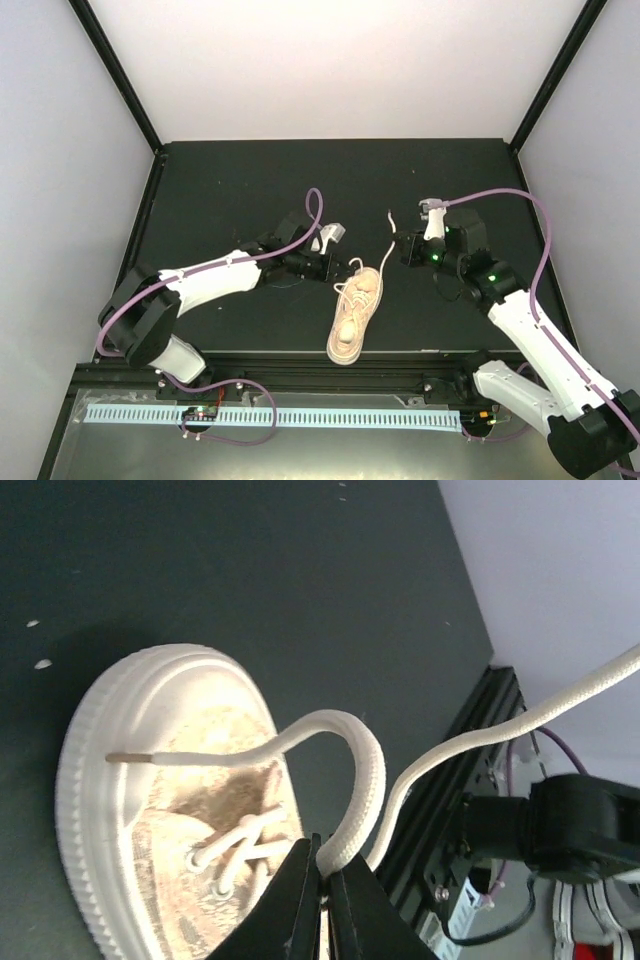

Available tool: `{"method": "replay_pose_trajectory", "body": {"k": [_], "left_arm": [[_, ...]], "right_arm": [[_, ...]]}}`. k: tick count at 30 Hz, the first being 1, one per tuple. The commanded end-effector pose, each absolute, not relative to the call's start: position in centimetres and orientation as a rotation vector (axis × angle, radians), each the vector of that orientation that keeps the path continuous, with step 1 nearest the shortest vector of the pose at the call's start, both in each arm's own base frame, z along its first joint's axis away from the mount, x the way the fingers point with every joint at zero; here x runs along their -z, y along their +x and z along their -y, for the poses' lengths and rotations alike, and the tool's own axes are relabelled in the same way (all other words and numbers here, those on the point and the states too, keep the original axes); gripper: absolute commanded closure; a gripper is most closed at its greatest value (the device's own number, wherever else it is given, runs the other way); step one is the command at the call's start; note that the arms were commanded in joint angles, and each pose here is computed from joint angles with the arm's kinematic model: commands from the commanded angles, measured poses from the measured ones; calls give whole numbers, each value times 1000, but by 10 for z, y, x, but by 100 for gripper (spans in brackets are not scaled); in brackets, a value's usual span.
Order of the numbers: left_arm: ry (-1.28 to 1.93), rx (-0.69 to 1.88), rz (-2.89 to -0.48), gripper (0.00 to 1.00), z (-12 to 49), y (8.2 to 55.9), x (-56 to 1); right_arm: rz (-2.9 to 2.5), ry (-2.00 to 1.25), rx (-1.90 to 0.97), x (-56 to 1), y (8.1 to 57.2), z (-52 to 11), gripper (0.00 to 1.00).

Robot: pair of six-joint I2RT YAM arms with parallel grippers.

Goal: Tie the shoes

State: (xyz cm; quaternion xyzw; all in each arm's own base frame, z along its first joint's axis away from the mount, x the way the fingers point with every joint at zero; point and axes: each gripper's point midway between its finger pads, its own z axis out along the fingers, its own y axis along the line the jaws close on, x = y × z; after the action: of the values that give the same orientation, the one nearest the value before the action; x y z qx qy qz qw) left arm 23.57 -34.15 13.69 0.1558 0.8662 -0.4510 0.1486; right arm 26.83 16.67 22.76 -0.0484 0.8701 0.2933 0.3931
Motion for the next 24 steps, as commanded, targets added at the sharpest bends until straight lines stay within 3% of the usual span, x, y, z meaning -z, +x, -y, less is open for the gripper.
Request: {"method": "replay_pose_trajectory", "body": {"k": [1,24], "left_arm": [[630,1406,-2390,96,357,227,-162],[919,1510,-2266,89,386,209,-183]], "right_arm": [[-2042,-215,-958,-281,263,-192,98],[-2011,-329,-1042,-293,271,-216,98]]}}
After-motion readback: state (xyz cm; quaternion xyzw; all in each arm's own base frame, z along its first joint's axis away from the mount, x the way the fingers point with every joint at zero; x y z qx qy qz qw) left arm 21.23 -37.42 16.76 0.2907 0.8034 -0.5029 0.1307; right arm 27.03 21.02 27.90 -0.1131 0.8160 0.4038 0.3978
